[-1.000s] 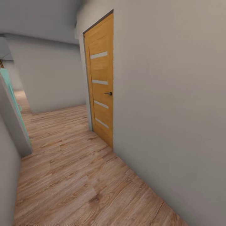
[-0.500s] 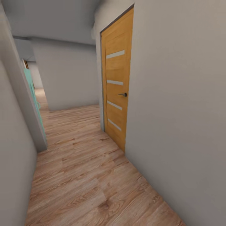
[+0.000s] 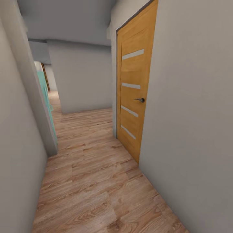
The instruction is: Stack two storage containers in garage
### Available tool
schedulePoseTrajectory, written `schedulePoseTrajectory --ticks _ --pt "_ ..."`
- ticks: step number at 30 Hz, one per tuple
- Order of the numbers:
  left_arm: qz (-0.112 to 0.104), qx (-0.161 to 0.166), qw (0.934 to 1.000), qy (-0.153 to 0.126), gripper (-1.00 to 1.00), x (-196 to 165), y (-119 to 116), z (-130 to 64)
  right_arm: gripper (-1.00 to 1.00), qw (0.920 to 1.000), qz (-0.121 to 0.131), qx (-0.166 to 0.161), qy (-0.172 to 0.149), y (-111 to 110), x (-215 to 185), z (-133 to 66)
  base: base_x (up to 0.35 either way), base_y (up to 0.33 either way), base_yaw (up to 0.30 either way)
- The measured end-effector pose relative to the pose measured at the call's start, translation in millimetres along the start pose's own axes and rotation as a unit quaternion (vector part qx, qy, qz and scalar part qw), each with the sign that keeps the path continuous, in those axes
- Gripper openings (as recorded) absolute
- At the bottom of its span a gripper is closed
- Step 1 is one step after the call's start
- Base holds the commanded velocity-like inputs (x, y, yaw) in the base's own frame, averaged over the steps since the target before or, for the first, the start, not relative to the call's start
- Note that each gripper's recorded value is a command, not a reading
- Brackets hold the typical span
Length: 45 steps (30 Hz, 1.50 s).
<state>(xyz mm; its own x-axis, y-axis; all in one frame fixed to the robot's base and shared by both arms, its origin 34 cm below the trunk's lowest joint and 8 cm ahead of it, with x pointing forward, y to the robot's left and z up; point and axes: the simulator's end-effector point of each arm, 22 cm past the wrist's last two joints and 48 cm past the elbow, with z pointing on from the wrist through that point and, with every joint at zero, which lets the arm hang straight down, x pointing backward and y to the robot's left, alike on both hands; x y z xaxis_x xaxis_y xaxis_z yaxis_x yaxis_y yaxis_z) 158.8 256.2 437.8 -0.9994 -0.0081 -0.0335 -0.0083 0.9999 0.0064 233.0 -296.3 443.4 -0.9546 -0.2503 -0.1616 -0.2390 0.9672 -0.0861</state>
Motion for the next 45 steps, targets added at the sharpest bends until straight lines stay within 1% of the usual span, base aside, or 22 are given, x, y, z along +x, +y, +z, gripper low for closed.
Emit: schedulePoseTrajectory --ticks 18,39,45 --pt "0.000 0.000 1.0000 0.000 1.00 0.0 0.0 0.0 1.00 1.0000 -0.001 0.000 0.000 -0.1 0.2 0.0 0.323 0.000 0.007" --pt "0.000 0.000 1.0000 0.000 1.00 0.0 0.0 0.0 1.00 1.0000 -0.001 0.001 0.000 -1.1 -0.2 0.0 0.323 0.000 0.249" --pt "0.000 0.000 1.0000 0.000 1.00 0.0 0.0 0.0 1.00 1.0000 -0.001 0.001 0.000 -1.3 -0.1 0.0 0.323 0.000 0.062"
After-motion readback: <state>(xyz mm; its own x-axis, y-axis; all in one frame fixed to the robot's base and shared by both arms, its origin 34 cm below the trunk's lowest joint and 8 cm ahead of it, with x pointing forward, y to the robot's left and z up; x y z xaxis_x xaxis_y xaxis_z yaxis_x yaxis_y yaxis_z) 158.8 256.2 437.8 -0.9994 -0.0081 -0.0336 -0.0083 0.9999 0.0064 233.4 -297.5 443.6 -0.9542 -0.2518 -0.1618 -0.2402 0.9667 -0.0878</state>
